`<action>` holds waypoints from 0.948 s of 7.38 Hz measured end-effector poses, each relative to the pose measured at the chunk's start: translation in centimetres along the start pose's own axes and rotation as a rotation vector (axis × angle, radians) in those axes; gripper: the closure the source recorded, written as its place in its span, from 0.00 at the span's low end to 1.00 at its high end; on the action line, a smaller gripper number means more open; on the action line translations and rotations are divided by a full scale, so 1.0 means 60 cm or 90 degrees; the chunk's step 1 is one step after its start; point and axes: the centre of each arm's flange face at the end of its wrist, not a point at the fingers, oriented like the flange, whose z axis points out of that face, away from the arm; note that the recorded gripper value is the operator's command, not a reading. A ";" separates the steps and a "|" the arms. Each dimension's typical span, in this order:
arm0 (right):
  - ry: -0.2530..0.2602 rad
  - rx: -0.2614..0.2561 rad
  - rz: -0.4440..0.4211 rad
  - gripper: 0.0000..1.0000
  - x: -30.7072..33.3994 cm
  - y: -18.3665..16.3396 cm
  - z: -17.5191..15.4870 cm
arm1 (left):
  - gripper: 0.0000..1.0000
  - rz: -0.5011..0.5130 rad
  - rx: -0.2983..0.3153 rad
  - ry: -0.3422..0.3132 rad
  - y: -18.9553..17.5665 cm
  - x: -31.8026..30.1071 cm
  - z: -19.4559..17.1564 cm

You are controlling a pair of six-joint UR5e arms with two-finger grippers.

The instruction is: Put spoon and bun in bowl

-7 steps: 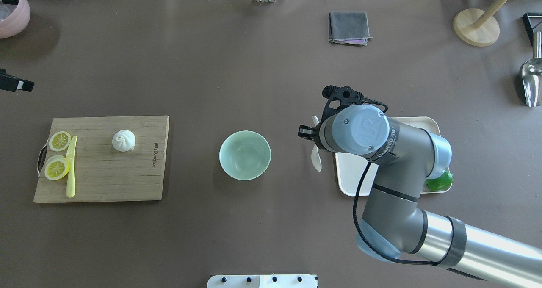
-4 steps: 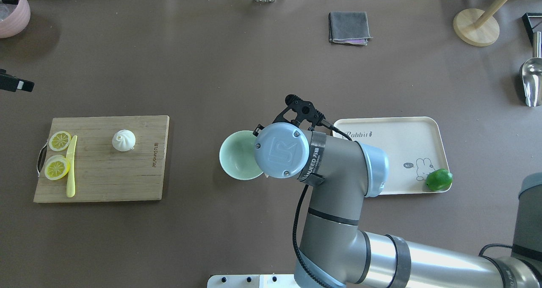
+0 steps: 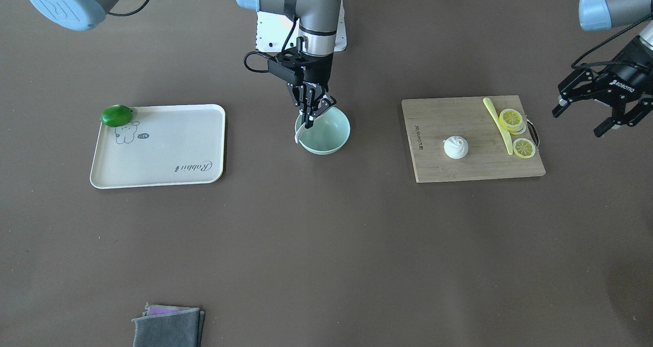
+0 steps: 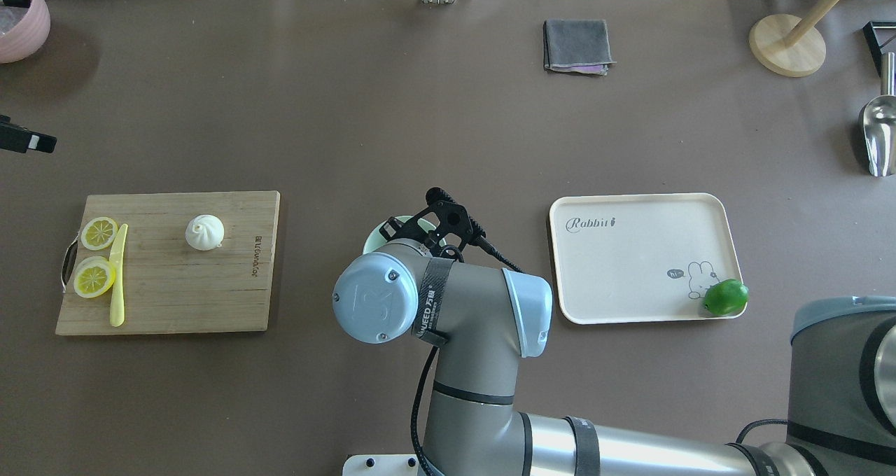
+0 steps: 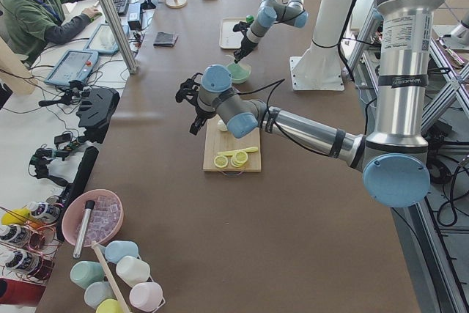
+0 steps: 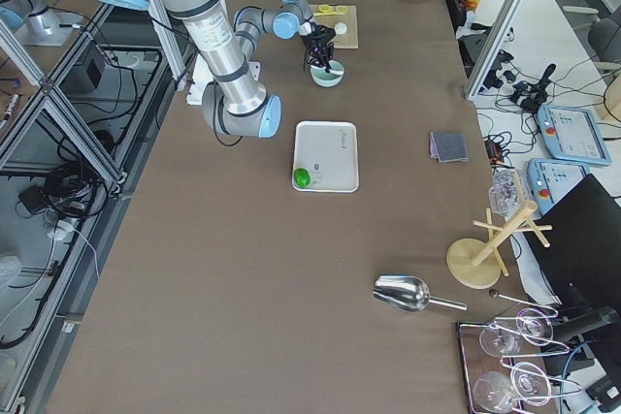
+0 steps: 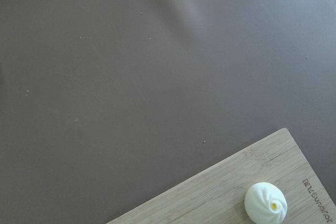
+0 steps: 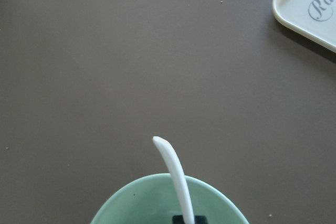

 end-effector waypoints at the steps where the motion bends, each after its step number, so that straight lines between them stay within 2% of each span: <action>1: -0.005 0.007 -0.003 0.00 0.000 0.005 -0.001 | 0.03 0.000 0.000 0.000 0.000 0.000 0.000; 3: -0.024 0.022 -0.024 0.00 -0.014 -0.025 -0.013 | 0.03 -0.001 -0.002 0.002 0.000 0.004 0.002; 4: -0.032 0.016 -0.051 0.00 -0.023 -0.072 -0.027 | 0.02 -0.010 -0.005 0.007 -0.002 0.016 0.010; 5: -0.029 -0.003 -0.091 0.00 -0.020 -0.142 -0.037 | 0.03 -0.029 -0.010 0.011 -0.008 0.049 0.034; 7: -0.013 -0.063 -0.220 0.00 0.024 -0.323 -0.045 | 0.03 -0.060 -0.017 -0.006 -0.006 0.153 0.123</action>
